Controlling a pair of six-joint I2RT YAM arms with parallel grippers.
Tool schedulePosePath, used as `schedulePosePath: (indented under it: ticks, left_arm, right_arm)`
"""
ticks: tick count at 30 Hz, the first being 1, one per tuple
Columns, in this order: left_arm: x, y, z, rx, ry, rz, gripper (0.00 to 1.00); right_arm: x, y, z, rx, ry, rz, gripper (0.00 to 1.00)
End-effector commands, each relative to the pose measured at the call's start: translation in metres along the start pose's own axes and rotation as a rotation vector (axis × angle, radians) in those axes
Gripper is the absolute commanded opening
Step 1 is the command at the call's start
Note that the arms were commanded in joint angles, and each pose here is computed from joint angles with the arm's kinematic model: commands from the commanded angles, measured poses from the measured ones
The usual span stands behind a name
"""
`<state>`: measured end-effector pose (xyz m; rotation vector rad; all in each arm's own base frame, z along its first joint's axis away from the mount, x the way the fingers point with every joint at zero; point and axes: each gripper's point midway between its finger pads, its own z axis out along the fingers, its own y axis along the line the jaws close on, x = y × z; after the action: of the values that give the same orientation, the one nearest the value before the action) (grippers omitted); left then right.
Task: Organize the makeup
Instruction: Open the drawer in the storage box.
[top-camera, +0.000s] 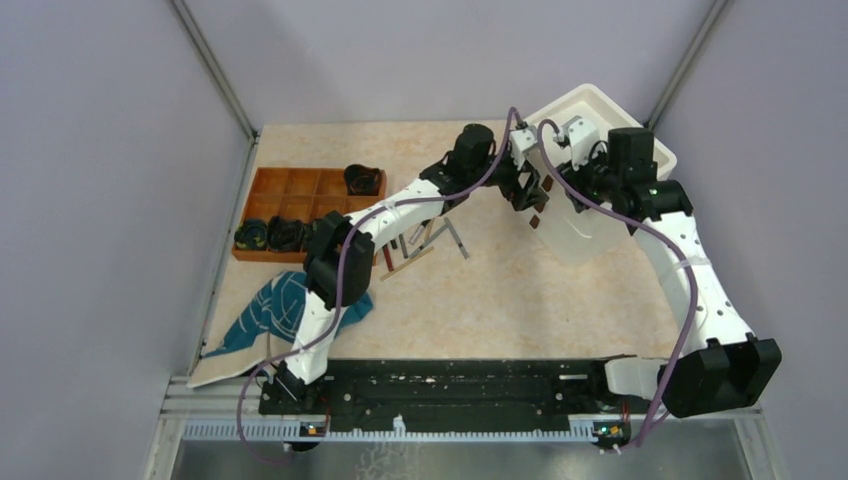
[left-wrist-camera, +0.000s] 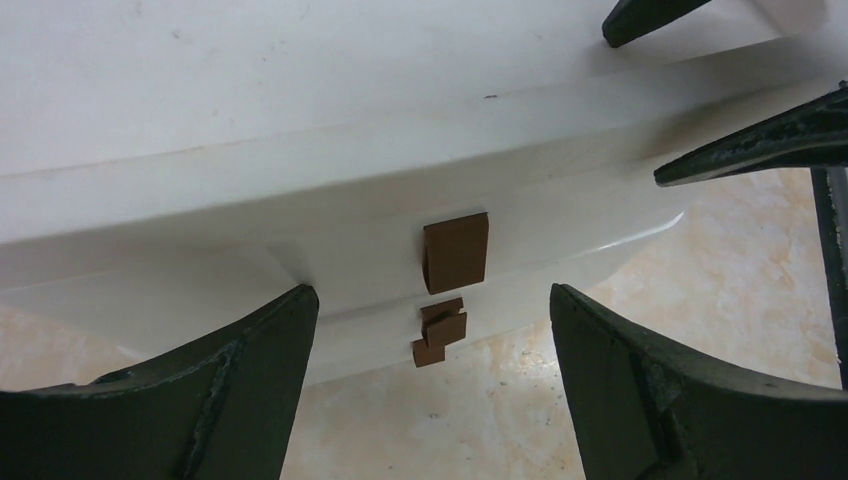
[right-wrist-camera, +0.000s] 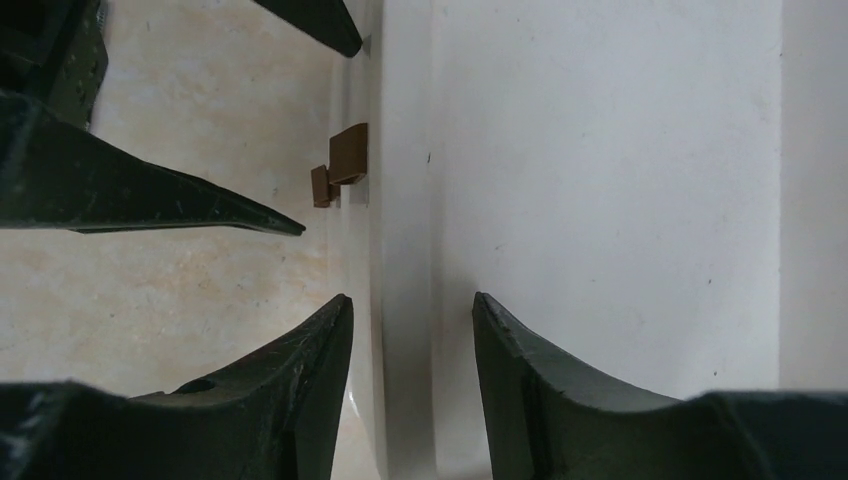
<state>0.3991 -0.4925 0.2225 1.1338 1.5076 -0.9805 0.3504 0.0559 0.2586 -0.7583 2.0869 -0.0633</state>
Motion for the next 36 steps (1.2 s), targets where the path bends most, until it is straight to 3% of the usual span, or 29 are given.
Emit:
schedulePosePath:
  ticks: [1, 7, 11, 19, 26, 31, 36]
  left_arm:
    - [-0.022, 0.001, 0.018, -0.015, -0.077, 0.006, 0.91]
    - [-0.022, -0.002, 0.032, -0.018, -0.089, -0.009, 0.84]
    - [-0.022, -0.002, 0.039, -0.027, -0.098, -0.049, 0.71]
    - [-0.028, -0.011, 0.046, -0.02, -0.11, -0.117, 0.58]
    - [-0.035, -0.015, 0.041, -0.006, -0.111, -0.125, 0.32]
    - [-0.042, -0.024, 0.034, 0.031, -0.112, -0.12, 0.0]
    - [-0.049, -0.029, 0.02, 0.041, -0.102, -0.108, 0.0]
  right_arm:
    - [-0.003, 0.0, 0.002, -0.034, -0.05, 0.045, 0.46]
    - [0.002, 0.001, 0.003, -0.06, -0.052, 0.065, 0.42]
    - [0.005, 0.001, 0.003, -0.063, -0.052, 0.07, 0.41]
    - [0.01, 0.001, 0.005, -0.069, -0.048, 0.073, 0.39]
    - [0.014, 0.0, 0.006, -0.069, -0.038, 0.079, 0.38]
    - [0.016, -0.003, 0.006, -0.063, -0.036, 0.081, 0.38]
    - [0.015, -0.005, 0.006, -0.058, -0.035, 0.083, 0.37]
